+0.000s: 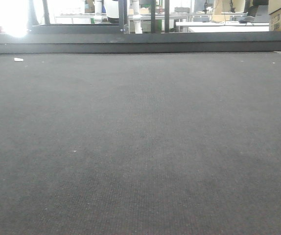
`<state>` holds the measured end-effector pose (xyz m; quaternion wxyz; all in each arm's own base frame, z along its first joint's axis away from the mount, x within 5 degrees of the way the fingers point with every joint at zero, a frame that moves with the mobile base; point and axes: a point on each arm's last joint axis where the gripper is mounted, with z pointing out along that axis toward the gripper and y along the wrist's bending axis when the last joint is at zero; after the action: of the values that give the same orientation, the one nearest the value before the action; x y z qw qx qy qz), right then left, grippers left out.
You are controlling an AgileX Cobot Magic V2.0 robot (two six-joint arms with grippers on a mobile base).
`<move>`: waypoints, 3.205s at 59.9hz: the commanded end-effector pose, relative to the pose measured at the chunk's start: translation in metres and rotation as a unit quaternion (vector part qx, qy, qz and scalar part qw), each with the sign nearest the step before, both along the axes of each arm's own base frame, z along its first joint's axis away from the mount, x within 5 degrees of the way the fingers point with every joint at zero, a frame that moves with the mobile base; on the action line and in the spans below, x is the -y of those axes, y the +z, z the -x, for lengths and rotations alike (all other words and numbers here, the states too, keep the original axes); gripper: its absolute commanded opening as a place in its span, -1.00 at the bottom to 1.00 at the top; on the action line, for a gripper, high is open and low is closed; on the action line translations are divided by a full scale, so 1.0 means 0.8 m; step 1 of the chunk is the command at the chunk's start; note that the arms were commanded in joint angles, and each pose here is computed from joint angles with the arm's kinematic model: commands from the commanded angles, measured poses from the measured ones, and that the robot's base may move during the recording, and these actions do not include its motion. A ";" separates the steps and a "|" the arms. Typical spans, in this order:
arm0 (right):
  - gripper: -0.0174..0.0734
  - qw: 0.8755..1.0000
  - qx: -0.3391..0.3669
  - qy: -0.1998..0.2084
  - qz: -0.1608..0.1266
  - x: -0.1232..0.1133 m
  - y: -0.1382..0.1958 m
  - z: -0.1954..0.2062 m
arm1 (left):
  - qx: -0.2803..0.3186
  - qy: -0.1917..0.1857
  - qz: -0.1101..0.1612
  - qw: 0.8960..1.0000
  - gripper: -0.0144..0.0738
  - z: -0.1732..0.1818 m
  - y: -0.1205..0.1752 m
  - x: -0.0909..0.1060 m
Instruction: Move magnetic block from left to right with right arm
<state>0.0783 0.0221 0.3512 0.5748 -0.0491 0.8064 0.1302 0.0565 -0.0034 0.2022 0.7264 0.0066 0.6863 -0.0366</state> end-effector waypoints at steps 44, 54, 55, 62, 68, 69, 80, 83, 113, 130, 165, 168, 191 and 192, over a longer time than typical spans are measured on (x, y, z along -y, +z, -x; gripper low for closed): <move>-0.23 0.998 0.068 0.006 -0.010 0.005 0.022 0.011 | 0.048 0.000 0.006 0.999 -0.94 0.002 0.007 0.000; -0.23 0.998 0.068 0.006 -0.010 0.005 0.022 0.011 | 0.048 0.000 0.006 0.999 -0.94 0.002 0.007 0.000; -0.23 0.998 0.068 0.006 -0.010 0.005 0.022 0.011 | 0.048 0.000 0.006 0.999 -0.94 0.002 0.007 0.000; -0.23 0.998 0.068 0.006 -0.010 0.005 0.022 0.011 | 0.048 0.000 0.006 0.999 -0.94 0.002 0.007 0.000; -0.23 0.998 0.068 0.006 -0.010 0.005 0.022 0.011 | 0.048 0.000 0.006 0.999 -0.94 0.002 0.007 0.000; -0.23 0.998 0.068 0.006 -0.010 0.005 0.022 0.011 | 0.048 0.000 0.006 0.999 -0.94 0.002 0.007 0.000; -0.23 0.998 0.068 0.006 -0.010 0.005 0.022 0.011 | 0.048 0.000 0.006 0.999 -0.94 0.002 0.007 0.000; -0.23 0.998 0.068 0.006 -0.010 0.005 0.022 0.011 | 0.048 0.000 0.006 0.999 -0.94 0.002 0.007 0.000; -0.23 0.998 0.068 0.006 -0.010 0.005 0.022 0.011 | 0.048 0.020 0.005 0.999 -0.94 0.002 0.007 -0.003; -0.23 0.998 0.068 0.006 -0.010 0.005 0.022 0.011 | 0.048 0.027 0.005 0.998 -0.94 0.002 0.007 -0.004; -0.23 0.998 0.068 0.006 -0.010 0.005 0.022 0.011 | 0.048 -0.005 0.006 0.999 -0.94 0.002 0.007 0.001; -0.23 0.998 0.068 0.006 -0.010 0.005 0.022 0.011 | 0.048 -0.005 0.006 0.999 -0.94 0.002 0.007 0.001; -0.23 0.998 0.068 0.006 -0.010 0.005 0.022 0.011 | 0.048 -0.005 0.006 0.999 -0.94 0.002 0.007 0.001; -0.23 0.998 0.068 0.006 -0.010 0.005 0.022 0.011 | 0.048 -0.005 0.006 0.999 -0.94 0.002 0.007 0.001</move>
<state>0.0690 0.0181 0.3538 0.5892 -0.0474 0.7953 0.1345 0.0565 -0.0040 0.2022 0.7262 0.0105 0.6862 -0.0407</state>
